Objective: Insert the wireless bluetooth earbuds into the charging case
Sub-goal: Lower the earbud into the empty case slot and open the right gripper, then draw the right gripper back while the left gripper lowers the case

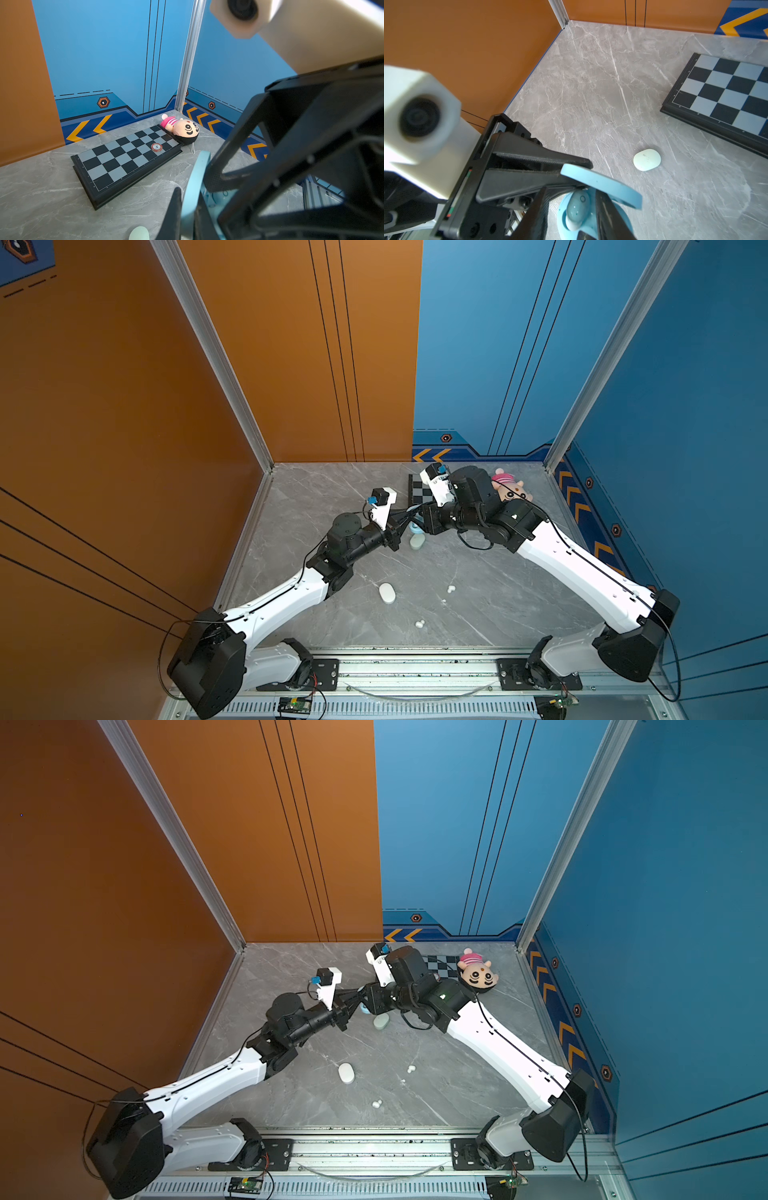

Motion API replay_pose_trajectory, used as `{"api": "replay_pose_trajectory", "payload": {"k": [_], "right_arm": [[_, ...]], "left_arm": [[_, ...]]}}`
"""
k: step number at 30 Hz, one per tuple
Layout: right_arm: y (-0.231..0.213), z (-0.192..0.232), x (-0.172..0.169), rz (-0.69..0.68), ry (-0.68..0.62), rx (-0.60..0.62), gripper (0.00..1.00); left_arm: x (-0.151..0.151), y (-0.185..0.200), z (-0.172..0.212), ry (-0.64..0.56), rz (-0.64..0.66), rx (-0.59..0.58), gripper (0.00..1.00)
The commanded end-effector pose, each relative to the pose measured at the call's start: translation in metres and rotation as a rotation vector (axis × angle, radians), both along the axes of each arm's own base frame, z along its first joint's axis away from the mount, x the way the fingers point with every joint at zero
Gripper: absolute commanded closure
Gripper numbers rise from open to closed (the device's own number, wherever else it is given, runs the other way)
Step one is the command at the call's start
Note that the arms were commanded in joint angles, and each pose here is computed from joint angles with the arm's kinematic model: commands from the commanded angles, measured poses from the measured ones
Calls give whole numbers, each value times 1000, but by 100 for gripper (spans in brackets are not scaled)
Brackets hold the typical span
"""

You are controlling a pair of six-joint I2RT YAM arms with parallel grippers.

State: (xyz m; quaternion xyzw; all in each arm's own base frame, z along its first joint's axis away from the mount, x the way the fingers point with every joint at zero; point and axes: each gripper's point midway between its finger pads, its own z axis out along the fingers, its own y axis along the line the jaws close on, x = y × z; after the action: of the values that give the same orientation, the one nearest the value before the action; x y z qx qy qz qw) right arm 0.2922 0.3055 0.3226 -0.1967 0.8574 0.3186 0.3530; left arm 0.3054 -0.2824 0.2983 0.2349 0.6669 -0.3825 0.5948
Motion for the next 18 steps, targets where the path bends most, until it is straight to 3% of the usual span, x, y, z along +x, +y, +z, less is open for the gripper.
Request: {"api": "replay_pose_trajectory", "payload": {"k": [1, 7, 14, 18], "right_arm": [[-8, 46, -3, -18, -57, 93, 60], [-15, 55, -4, -42, -77, 107, 60], [-32, 34, -1, -126, -37, 32, 60], [-54, 18, 4, -232, 20, -9, 52]], "left_arm": [[-2, 5, 20, -61, 2, -29, 100], [-2, 4, 19, -67, 4, -22, 100], [-3, 6, 22, -90, 12, -14, 100], [-3, 6, 20, -110, 22, 7, 100]]}}
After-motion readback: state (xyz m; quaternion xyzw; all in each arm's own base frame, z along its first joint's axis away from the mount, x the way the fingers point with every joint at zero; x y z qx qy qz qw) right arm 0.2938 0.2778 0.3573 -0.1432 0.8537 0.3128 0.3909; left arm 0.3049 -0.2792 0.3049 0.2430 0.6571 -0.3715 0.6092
